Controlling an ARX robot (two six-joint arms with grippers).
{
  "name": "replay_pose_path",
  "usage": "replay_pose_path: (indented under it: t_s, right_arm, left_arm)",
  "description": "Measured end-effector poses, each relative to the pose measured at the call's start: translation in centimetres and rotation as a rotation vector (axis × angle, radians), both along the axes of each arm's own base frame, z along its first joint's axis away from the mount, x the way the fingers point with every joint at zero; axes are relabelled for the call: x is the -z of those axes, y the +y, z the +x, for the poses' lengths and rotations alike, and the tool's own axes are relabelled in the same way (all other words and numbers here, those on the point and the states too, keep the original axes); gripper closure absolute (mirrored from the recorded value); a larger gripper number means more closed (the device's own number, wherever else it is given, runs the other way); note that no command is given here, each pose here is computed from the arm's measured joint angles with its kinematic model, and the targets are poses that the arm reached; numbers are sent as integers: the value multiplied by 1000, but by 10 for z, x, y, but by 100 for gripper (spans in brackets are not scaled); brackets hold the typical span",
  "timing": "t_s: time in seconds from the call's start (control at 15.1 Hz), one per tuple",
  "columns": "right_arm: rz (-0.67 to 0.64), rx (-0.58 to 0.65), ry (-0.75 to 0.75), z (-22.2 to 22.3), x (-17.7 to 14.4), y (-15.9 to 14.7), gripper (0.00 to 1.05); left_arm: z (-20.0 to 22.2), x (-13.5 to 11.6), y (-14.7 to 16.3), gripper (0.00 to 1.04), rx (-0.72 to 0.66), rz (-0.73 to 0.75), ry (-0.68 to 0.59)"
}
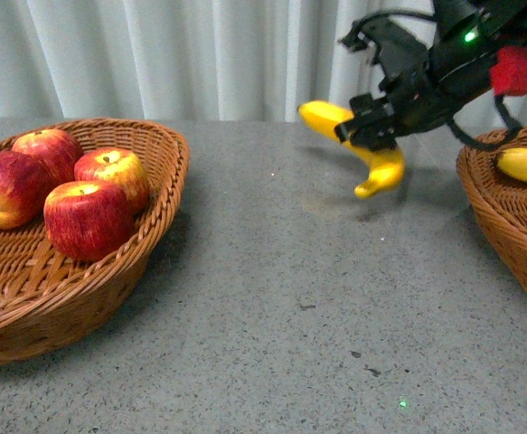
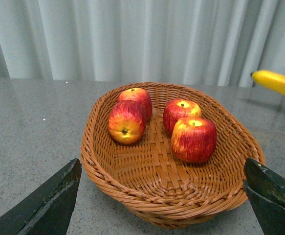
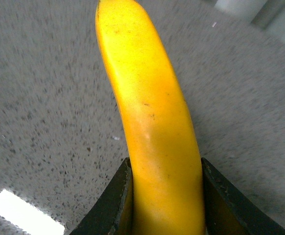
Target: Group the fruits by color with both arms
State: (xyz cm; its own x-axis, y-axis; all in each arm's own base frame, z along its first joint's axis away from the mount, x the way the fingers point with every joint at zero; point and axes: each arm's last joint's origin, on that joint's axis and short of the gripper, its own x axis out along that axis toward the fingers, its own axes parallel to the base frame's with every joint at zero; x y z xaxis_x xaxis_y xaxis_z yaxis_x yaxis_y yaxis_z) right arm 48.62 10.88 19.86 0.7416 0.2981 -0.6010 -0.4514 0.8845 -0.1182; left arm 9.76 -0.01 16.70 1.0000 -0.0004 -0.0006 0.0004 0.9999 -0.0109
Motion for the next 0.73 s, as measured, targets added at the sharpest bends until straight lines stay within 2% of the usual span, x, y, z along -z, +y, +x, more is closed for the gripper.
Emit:
replay_pose_path:
  t_s: [0.2, 0.53, 0.6, 0.73]
  right_arm:
    - [106, 34, -116, -20, -41, -24, 72]
    - [152, 62, -201, -42, -72, -48, 72]
    - [158, 78, -229, -52, -81, -57, 72]
    - [138, 146, -257, -94, -98, -96, 73]
  left_arm:
    - [0, 0, 0, 7, 0, 0, 0]
    - [0, 0, 0, 7, 0, 0, 0]
    - [0, 0, 0, 7, 0, 0, 0]
    - [0, 0, 0, 7, 0, 0, 0]
